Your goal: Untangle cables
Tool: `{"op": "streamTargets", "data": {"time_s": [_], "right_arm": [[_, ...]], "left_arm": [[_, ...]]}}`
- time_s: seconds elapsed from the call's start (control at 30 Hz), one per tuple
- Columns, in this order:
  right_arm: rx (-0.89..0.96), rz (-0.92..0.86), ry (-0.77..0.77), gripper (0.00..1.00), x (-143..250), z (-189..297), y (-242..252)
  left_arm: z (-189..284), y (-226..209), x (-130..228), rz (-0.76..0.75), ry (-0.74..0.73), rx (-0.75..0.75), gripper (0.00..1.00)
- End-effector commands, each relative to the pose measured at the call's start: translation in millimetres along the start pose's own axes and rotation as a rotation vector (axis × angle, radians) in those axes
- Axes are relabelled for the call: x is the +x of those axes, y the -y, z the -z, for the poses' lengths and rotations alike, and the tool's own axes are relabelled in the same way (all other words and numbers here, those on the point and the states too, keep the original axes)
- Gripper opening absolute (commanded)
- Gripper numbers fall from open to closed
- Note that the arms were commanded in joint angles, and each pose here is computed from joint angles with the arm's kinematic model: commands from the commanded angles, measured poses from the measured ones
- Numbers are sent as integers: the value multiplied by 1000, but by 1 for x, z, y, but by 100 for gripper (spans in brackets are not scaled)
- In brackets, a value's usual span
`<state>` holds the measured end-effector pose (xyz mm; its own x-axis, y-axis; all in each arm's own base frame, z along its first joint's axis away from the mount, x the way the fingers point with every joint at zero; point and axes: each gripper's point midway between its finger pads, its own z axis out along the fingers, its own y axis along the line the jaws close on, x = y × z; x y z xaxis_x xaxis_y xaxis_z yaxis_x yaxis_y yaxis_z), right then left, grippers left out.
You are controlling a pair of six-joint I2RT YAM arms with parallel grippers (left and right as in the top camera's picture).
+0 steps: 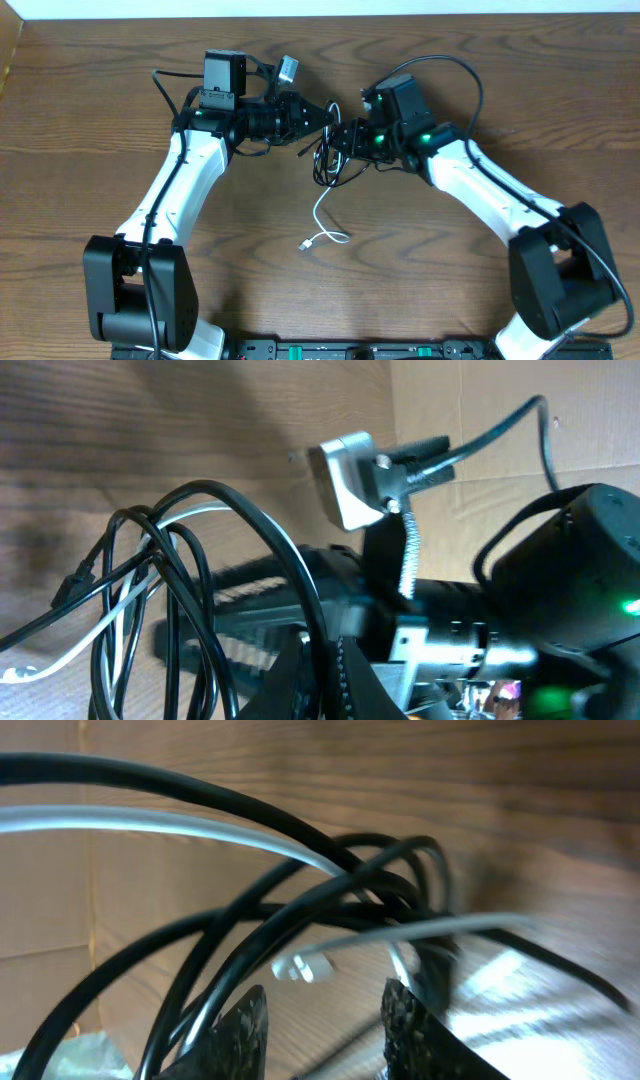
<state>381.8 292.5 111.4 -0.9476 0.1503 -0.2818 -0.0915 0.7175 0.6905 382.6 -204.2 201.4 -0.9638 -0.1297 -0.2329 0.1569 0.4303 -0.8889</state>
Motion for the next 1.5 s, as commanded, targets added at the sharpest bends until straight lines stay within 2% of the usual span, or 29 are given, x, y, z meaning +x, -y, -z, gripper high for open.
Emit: {"op": "streamTargets", "data": {"time_s": [0.0,0.37,0.47,0.53,0.6,0.67,0.8,1.13,1.3,1.47], "right_arm": [[-101,36,-73,37,15,-22,-19],[-264,115,-161,37,41,-58,-42],[-250,121,-159,30,44,-61,-43],[-175,93,-150,21,45,-64,-28],[-72,35,-142,12,44,-65,-6],[18,-6,-132,11,41,-62,17],[80,-75,-133,13,32,-52,45],[226,-180,-188,21,15,5,140],[310,-217,-197,27,12,35,183],[277,-192,-201,27,8,43,189]], "left_arm": [[3,10,-3,13,-2,33,8],[3,11,-3,26,-5,39,8],[3,11,-3,40,-5,39,7],[4,14,-4,41,-5,51,7],[8,25,-7,16,-10,115,7],[19,37,-15,8,-6,188,7],[40,39,-26,-3,18,243,8],[89,11,-55,8,152,213,8],[98,3,-56,-35,176,194,8],[89,-13,-44,-17,157,125,7]]}}
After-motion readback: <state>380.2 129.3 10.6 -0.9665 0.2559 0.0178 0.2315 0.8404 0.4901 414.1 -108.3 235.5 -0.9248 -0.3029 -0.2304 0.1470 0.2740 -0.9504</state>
